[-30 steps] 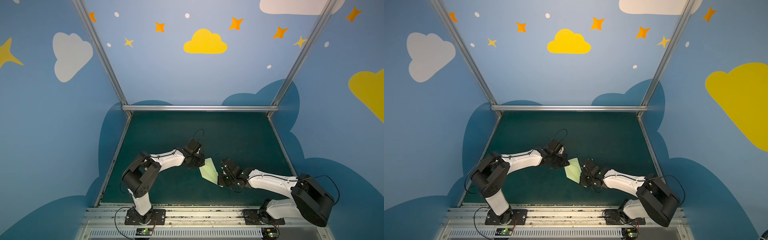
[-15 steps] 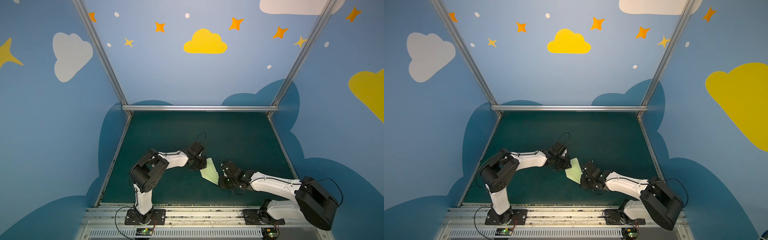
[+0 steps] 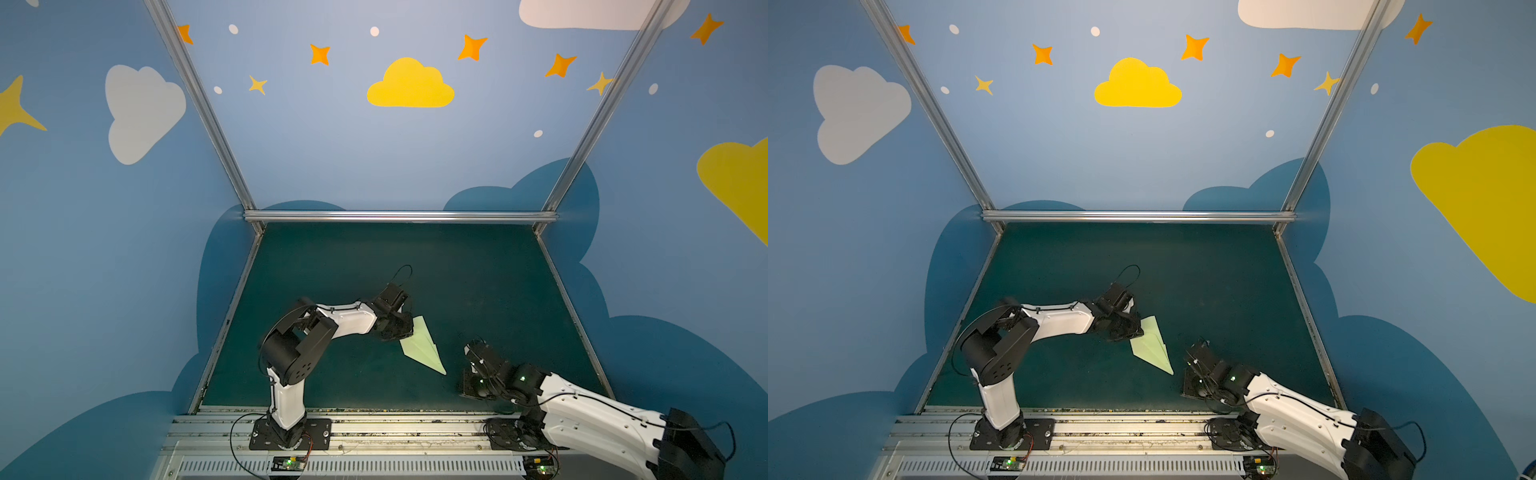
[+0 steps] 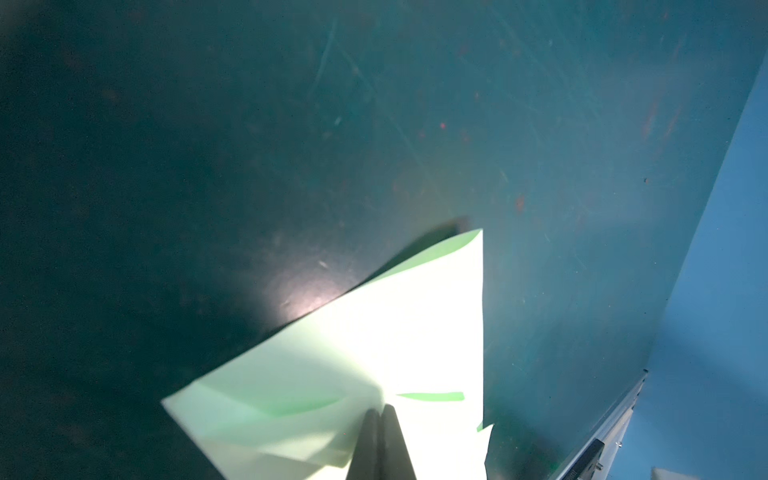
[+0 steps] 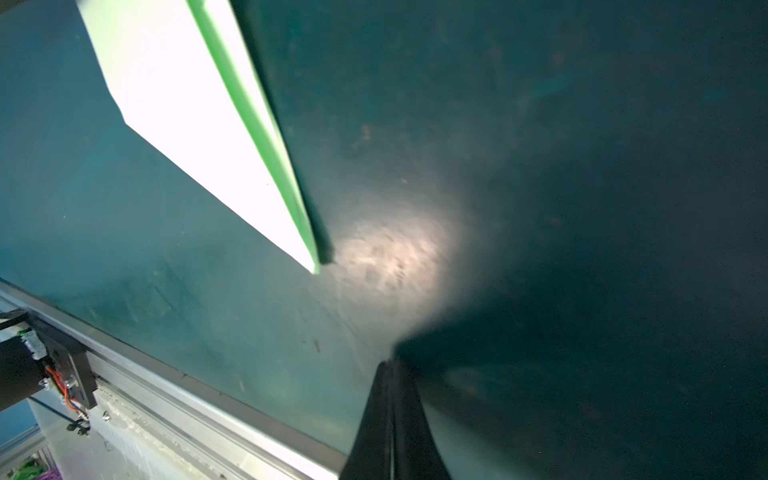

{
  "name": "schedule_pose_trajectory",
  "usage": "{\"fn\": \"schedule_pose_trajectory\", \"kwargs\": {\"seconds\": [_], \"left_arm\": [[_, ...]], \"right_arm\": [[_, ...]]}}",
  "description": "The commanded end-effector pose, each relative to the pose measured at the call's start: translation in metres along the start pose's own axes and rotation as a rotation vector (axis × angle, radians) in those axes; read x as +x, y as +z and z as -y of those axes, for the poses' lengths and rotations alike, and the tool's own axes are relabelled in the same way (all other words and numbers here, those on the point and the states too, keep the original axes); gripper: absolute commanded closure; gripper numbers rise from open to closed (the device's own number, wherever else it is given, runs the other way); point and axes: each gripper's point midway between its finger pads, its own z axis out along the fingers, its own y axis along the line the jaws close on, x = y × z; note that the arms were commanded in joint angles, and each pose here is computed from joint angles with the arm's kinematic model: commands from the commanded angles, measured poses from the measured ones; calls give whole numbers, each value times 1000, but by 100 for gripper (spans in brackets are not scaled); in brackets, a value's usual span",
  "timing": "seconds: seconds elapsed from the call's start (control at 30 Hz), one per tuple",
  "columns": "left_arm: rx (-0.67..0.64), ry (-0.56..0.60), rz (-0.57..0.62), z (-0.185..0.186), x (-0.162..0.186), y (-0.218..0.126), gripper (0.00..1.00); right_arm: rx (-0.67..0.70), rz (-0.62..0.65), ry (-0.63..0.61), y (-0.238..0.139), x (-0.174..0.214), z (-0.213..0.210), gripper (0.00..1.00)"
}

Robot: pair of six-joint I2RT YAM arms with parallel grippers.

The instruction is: Fold a paper plane with a square sheet of paper (fold left side to right side)

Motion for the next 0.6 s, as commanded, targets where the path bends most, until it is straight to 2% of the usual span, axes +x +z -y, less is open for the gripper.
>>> {"fn": "schedule_pose_trajectory", "kwargs": {"seconds": [0.0,0.07,0.1,0.3,0.57], "left_arm": [[-157,-21,-36,-48,17,14,96],[-158,-18,-40,-49,18,15,96],[-160,-18,-40,-50,18,15,96],[-164,-17,-43,-53,20,15,96],[-161,-16,-42,-54,21,15,96]], "right_arm": [[-31,19,60,-8,-4,0,78],[-109,20,87,-9,-8,-12,68],[-137,17,99,-8,-9,-17,66],[-238,-5,168,3,-12,-33,65],[-239,-13,240,18,-16,-32,64]]}}
